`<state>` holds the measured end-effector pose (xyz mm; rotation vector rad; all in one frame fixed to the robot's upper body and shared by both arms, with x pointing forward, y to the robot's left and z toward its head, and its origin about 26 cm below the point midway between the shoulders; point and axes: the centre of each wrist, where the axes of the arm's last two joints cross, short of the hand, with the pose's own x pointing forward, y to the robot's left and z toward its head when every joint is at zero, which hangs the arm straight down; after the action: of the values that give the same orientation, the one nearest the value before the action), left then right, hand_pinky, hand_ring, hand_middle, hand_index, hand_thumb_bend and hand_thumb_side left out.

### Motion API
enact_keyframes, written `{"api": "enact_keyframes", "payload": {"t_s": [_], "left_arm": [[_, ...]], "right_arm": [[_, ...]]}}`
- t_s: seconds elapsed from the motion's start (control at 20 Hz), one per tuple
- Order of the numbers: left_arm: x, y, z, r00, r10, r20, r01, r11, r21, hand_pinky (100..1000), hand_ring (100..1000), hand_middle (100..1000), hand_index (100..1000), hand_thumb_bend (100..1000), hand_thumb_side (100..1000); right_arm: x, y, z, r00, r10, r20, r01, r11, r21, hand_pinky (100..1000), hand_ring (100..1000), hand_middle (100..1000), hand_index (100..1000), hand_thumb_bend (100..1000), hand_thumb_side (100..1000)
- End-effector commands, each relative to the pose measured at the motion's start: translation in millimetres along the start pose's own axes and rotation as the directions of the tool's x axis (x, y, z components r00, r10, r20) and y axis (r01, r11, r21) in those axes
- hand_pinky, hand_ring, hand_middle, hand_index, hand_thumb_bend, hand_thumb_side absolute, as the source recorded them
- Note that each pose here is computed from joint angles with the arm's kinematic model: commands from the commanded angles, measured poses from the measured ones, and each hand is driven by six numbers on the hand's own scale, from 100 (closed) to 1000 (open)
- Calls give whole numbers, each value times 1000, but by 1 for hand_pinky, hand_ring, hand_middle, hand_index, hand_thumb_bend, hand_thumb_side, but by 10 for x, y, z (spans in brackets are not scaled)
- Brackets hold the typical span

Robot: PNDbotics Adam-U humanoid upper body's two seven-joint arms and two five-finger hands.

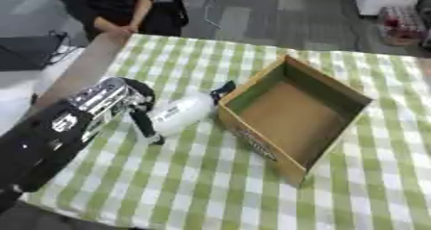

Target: Pick up objects on the table and place them in the box.

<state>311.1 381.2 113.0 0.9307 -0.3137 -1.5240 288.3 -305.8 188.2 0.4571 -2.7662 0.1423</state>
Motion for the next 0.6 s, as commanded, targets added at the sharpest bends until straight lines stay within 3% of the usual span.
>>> {"api": "enact_keyframes", "payload": {"t_s": [0.05, 0.1, 0.15, 0.2, 0.25, 0.3, 0.35, 0.4, 0.45, 0.5, 0.55, 0.6], "left_arm": [[-88, 73, 2, 1000, 11, -26, -11, 1000, 3, 807, 773, 853, 791, 505, 659], [-89, 68, -11, 1000, 16, -24, -16, 1000, -2, 778, 743, 826, 785, 377, 692], [-92, 67, -22, 1000, 23, -20, -23, 1000, -6, 764, 715, 805, 780, 323, 712], [-92, 72, -26, 999, 29, -15, -30, 1000, -7, 693, 613, 721, 747, 171, 782], [-92, 86, -20, 999, 37, -9, -37, 999, -4, 616, 530, 638, 715, 100, 855], [-93, 100, -11, 999, 44, -3, -44, 999, 0, 540, 459, 566, 662, 100, 863], [-94, 107, -4, 999, 51, 1, -51, 999, 2, 555, 471, 579, 674, 100, 861], [-92, 109, -1, 998, 55, 6, -55, 998, 2, 390, 307, 464, 543, 100, 876], [-92, 105, -2, 998, 57, 12, -57, 998, -1, 390, 307, 464, 543, 100, 876], [-91, 108, 2, 998, 53, 17, -53, 999, 0, 204, 136, 294, 409, 100, 840], [-90, 115, 11, 999, 45, 22, -45, 999, 4, 146, 100, 241, 380, 100, 855], [-88, 137, 31, 999, 35, 27, -36, 999, 15, 100, 100, 120, 300, 100, 801]], "right_arm": [[41, -9, -91, 1000, 5, 20, -6, 1000, 28, 441, 577, 579, 845, 355, 964], [41, -9, -90, 1000, 5, 20, -6, 1000, 28, 440, 577, 578, 845, 355, 964], [41, -9, -90, 1000, 5, 20, -6, 1000, 28, 440, 576, 578, 845, 355, 963], [41, -9, -90, 1000, 5, 20, -6, 1000, 28, 440, 576, 576, 844, 356, 963], [40, -8, -90, 1000, 5, 20, -5, 1000, 27, 440, 576, 576, 844, 356, 963], [40, -9, -90, 1000, 5, 20, -5, 1000, 27, 440, 576, 576, 844, 356, 963], [40, -9, -91, 1000, 5, 20, -5, 1000, 26, 440, 576, 576, 844, 356, 963], [40, -8, -91, 1000, 4, 20, -5, 1000, 26, 440, 576, 575, 843, 356, 962], [40, -8, -92, 1000, 4, 21, -5, 1000, 26, 440, 576, 575, 843, 356, 963], [40, -8, -93, 1000, 4, 21, -5, 1000, 26, 440, 576, 575, 843, 356, 962], [40, -8, -93, 1000, 4, 21, -5, 1000, 26, 440, 576, 575, 843, 355, 963], [40, -9, -92, 1000, 4, 21, -5, 1000, 26, 440, 576, 575, 843, 356, 962]]}}
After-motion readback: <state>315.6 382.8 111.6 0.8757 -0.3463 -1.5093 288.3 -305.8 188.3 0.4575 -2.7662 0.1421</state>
